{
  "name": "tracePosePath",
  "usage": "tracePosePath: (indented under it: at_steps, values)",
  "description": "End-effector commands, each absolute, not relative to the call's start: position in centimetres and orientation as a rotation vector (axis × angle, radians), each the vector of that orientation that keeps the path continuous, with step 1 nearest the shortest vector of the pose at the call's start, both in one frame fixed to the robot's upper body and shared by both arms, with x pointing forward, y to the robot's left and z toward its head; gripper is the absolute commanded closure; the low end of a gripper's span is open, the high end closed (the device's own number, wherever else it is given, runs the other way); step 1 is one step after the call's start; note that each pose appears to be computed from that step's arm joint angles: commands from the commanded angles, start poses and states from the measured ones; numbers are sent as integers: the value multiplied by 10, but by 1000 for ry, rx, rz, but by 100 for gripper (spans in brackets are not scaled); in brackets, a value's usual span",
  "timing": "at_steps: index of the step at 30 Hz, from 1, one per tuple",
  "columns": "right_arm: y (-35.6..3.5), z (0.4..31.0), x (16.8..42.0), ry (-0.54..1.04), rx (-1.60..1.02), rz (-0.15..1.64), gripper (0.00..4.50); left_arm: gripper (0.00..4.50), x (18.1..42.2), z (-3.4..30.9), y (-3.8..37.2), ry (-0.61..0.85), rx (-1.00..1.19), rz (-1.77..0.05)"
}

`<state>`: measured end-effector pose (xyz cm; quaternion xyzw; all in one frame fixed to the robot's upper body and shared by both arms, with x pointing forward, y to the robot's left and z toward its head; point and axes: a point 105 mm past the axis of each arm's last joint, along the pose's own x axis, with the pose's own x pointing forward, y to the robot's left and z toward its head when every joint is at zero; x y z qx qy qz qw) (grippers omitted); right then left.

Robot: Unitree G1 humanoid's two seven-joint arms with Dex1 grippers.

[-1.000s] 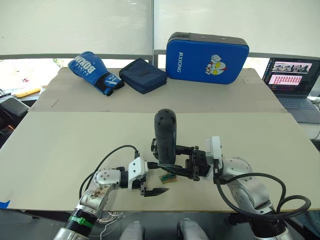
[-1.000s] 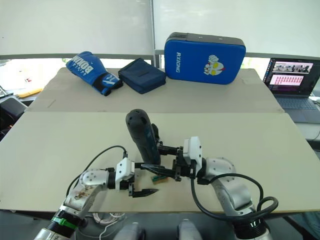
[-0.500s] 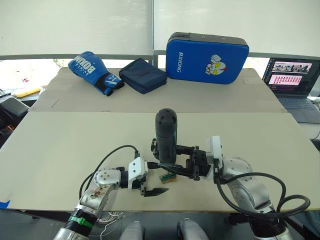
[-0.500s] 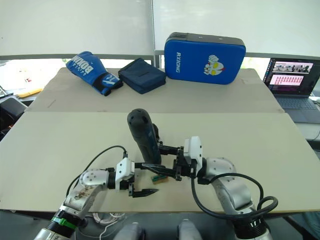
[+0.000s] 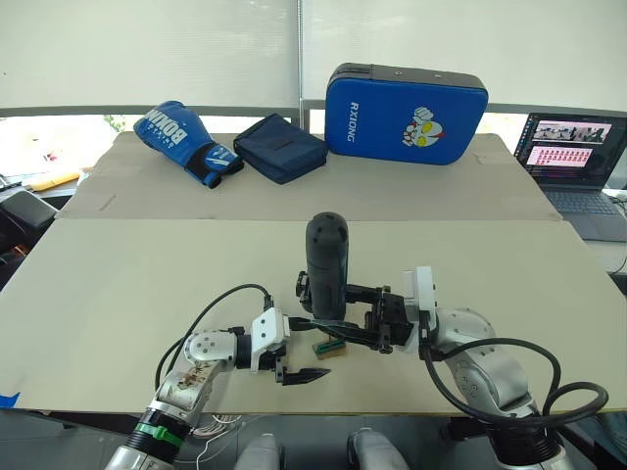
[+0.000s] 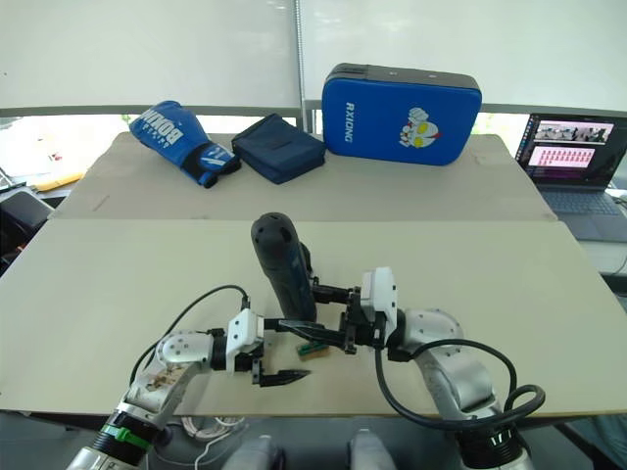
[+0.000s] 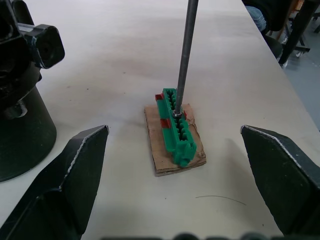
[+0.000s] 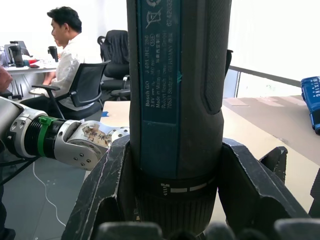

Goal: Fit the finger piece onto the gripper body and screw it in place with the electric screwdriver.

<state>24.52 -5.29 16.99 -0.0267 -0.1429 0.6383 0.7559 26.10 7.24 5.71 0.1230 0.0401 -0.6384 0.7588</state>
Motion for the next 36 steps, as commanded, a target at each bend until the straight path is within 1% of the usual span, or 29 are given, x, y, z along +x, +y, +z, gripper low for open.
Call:
tracePosePath:
  at_steps: [1, 6, 12, 20, 30, 36]
  values:
    - [-54, 177, 243, -343, -61, 1385, 259, 3, 251, 41, 66, 149, 240, -1423]
    - [-54, 174, 244, -327, -74, 1379, 259, 3, 251, 41, 66, 150, 240, -1422]
    - [-51, 172, 239, -331, -114, 1421, 259, 3, 251, 41, 66, 151, 241, -1422]
    - [-51, 176, 238, -348, -111, 1424, 259, 3, 251, 41, 67, 153, 241, -1423]
    - [-55, 183, 248, -348, -47, 1357, 259, 3, 251, 41, 67, 155, 238, -1424]
    - [-56, 183, 249, -326, -18, 1345, 259, 3, 250, 40, 67, 155, 238, -1426]
